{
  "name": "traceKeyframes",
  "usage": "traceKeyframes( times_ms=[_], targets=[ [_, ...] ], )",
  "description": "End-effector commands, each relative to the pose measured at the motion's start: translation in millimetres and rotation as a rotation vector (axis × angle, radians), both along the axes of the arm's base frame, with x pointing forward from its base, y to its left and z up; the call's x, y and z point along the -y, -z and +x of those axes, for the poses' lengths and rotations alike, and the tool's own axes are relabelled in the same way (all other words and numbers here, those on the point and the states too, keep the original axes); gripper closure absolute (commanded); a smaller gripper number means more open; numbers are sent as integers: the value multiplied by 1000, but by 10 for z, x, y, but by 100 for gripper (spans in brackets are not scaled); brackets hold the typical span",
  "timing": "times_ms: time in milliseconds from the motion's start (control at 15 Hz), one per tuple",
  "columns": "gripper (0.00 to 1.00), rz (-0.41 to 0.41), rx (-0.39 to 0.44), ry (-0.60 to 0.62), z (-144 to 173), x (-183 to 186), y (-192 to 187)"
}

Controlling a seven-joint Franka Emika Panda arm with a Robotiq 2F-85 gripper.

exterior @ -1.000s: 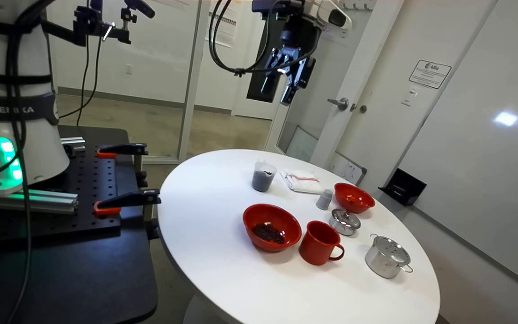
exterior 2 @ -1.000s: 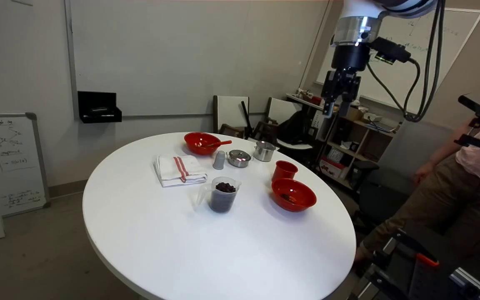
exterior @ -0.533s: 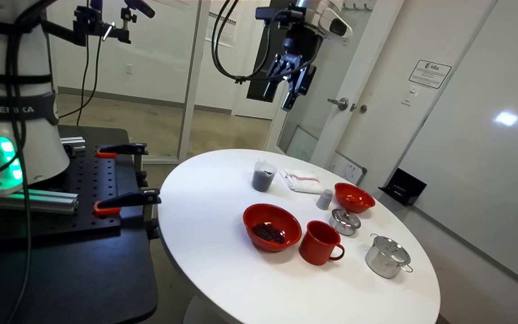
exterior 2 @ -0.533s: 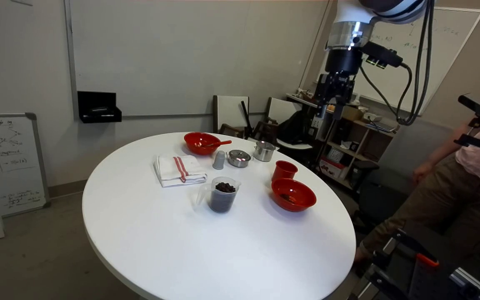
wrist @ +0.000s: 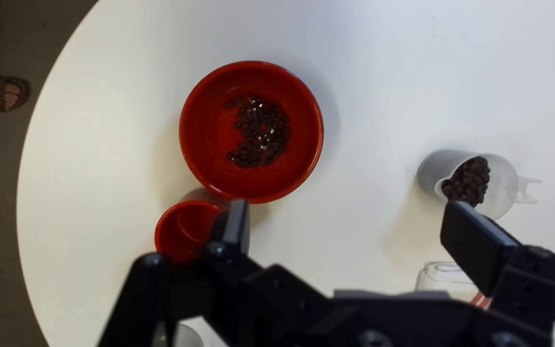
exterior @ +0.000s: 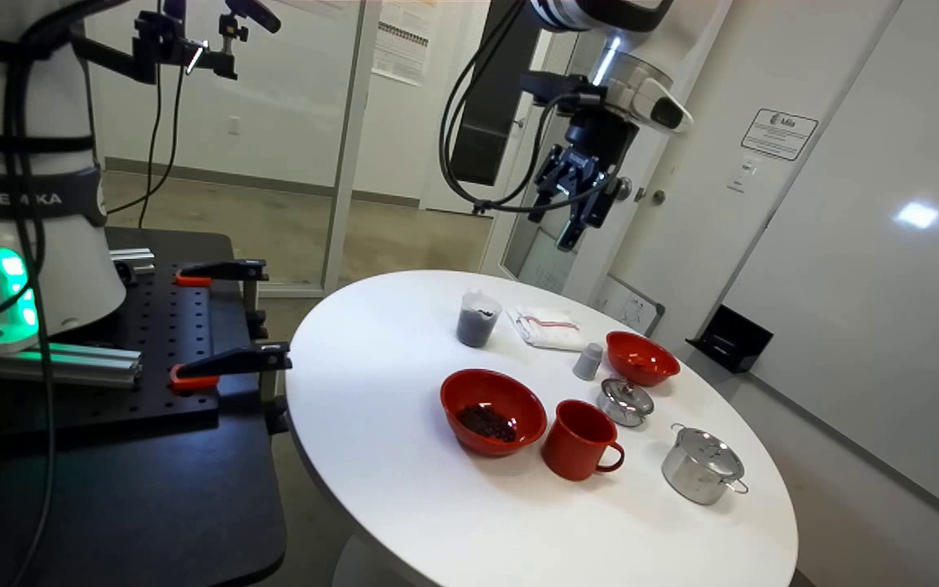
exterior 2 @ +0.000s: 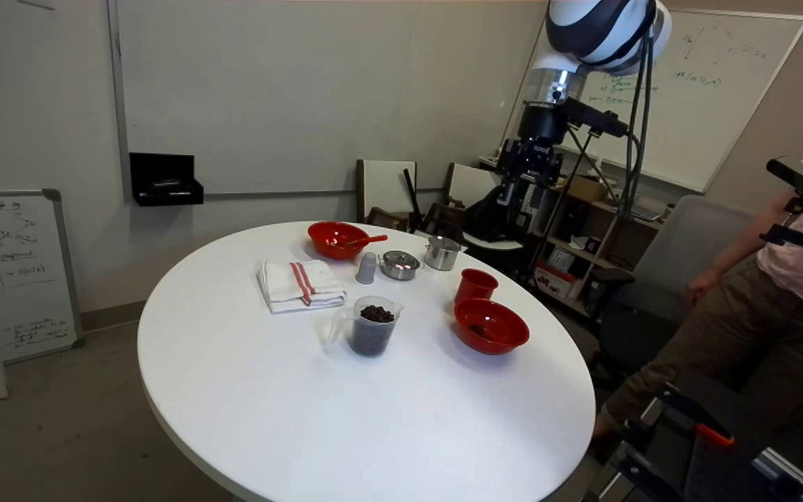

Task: Move the mug to the left

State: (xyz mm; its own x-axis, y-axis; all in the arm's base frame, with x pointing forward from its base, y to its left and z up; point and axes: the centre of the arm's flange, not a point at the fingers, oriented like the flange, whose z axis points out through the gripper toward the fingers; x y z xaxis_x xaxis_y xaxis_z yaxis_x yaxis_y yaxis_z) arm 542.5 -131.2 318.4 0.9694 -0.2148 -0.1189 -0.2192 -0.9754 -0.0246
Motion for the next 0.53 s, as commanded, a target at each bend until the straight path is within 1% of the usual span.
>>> traceKeyframes(
  times_ms=[0,133,467],
  targets=[
    [0,11,48,59,396,354,314],
    [0,9,62,87,564,487,530],
    [0,-1,17,127,944,678,1051]
  ],
)
